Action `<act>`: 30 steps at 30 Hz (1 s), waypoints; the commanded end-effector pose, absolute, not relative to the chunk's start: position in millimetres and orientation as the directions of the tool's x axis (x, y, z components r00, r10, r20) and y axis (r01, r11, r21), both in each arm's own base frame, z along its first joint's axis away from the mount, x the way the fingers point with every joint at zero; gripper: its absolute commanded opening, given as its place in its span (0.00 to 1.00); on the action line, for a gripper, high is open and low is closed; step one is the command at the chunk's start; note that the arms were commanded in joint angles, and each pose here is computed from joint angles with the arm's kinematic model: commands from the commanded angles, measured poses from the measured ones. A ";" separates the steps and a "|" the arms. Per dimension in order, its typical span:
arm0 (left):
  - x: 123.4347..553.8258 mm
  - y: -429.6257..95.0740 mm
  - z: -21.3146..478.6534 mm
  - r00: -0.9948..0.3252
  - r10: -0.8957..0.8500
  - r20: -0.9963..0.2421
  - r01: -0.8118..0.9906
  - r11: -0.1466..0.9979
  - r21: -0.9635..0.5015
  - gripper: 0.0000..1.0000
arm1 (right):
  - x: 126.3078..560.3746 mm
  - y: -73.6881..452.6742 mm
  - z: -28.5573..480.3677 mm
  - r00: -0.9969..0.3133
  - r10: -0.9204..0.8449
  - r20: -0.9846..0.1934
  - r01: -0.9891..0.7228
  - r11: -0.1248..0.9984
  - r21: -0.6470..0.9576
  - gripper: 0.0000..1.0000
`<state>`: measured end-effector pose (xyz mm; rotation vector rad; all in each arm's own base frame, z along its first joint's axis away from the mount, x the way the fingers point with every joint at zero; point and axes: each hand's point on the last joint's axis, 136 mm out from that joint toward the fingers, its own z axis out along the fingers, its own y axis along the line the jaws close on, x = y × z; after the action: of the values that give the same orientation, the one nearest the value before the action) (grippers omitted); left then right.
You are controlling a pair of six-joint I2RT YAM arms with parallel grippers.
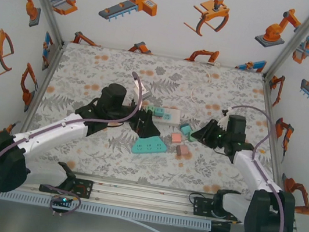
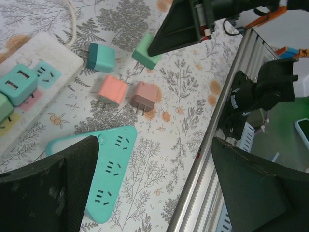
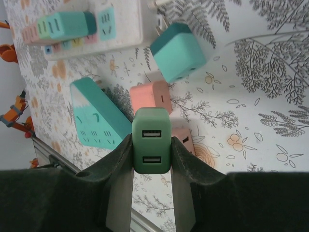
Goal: Pull the plug off the socket
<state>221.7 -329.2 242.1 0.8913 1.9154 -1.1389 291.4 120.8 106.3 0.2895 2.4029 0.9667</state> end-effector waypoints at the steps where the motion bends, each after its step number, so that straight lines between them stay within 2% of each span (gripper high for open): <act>1: 215.2 -337.4 257.8 -0.417 0.211 -0.884 0.886 0.311 -0.344 0.92 | 301.9 126.9 108.7 -0.825 0.384 -0.415 -0.039 0.693 0.720 0.20; 7: 224.3 -334.8 254.4 -0.408 0.210 -0.888 0.876 0.363 -0.317 0.94 | 306.4 134.4 81.8 -0.843 0.387 -0.373 -0.013 0.680 0.734 0.27; 13: 245.8 -317.7 243.5 -0.416 0.206 -0.886 0.815 0.516 -0.262 0.94 | 305.0 142.1 64.6 -0.857 0.367 -0.362 -0.004 0.696 0.718 0.35; 20: 257.2 -298.0 244.1 -0.404 0.168 -0.899 0.752 0.621 -0.221 0.95 | 298.7 130.6 52.3 -0.855 0.354 -0.378 0.037 0.770 0.637 0.48; 23: 262.1 -289.3 243.1 -0.398 0.163 -0.903 0.722 0.662 -0.199 0.94 | 295.4 120.3 53.4 -0.842 0.354 -0.407 0.052 0.804 0.593 0.54; 30: 268.5 -274.9 243.4 -0.385 0.134 -0.913 0.671 0.720 -0.177 0.95 | 291.8 108.0 78.4 -0.818 0.316 -0.481 0.022 0.853 0.521 0.58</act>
<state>264.8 -284.0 238.8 0.6633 1.9246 -0.7093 292.7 116.4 68.4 0.2838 2.4517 0.7773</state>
